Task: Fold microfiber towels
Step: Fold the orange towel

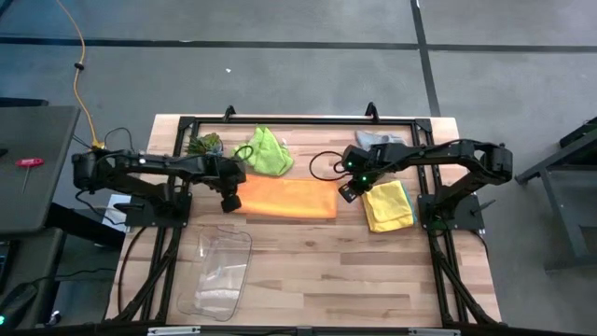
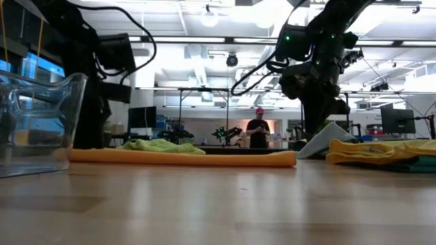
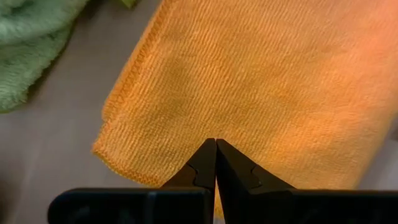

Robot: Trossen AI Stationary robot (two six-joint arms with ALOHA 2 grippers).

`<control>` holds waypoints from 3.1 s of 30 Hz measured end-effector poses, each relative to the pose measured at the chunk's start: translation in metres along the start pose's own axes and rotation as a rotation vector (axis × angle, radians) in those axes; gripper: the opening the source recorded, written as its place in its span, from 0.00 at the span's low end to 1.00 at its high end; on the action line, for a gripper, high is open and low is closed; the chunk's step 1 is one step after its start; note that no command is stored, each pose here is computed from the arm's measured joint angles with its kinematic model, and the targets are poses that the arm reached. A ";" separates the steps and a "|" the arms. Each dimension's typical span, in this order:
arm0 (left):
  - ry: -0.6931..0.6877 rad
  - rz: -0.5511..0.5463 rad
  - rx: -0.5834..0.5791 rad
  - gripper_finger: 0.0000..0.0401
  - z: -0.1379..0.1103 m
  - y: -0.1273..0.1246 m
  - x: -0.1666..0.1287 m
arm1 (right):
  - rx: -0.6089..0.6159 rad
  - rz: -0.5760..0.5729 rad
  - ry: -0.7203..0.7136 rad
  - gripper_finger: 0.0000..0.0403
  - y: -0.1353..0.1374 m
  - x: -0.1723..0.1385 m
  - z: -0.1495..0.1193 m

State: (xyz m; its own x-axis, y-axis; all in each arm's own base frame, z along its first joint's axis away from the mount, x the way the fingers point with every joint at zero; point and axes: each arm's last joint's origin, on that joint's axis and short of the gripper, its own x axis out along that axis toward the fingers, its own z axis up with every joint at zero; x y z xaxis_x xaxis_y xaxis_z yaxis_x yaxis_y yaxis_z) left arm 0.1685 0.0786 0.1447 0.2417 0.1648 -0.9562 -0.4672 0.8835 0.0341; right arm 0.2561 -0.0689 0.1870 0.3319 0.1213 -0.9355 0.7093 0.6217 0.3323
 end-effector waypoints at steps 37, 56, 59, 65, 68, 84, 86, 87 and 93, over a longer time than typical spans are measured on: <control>-0.073 0.000 -0.115 0.00 0.006 0.006 -0.004 | 0.414 0.062 -0.105 0.63 0.017 0.056 0.021; -0.109 -0.002 -0.133 0.00 0.009 0.006 -0.005 | 0.485 -0.113 -0.198 0.14 0.027 0.081 0.006; -0.125 -0.002 -0.139 0.00 0.011 0.006 -0.005 | 0.499 -0.084 -0.215 0.02 0.028 0.081 0.008; -0.127 0.005 -0.137 0.00 0.011 0.006 -0.005 | 0.526 -0.069 -0.262 0.12 0.034 0.083 0.007; -0.128 0.009 -0.138 0.00 0.011 0.006 -0.005 | 0.508 -0.069 -0.261 0.15 0.034 0.083 0.007; -0.151 0.002 -0.165 0.00 0.015 0.006 -0.007 | 0.423 -0.152 -0.221 0.00 0.026 0.068 0.002; -0.172 -0.001 -0.165 0.00 0.021 0.006 -0.011 | 0.418 -0.178 -0.207 0.00 0.021 0.064 0.002; -0.183 -0.002 -0.166 0.00 0.024 0.006 -0.014 | 0.408 -0.188 -0.201 0.00 0.019 0.062 0.003; -0.261 -0.011 -0.166 0.00 0.043 0.006 -0.031 | 0.369 -0.224 -0.167 0.00 0.011 0.050 0.001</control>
State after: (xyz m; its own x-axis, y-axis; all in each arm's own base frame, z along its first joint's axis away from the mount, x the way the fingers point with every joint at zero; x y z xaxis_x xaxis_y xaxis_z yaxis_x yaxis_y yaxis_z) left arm 0.1949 0.0976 0.1870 0.4477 0.2819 -0.8486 -0.5907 0.8057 -0.0441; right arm 0.2813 -0.0572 0.1438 0.2193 -0.1301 -0.9669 0.9390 0.2974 0.1729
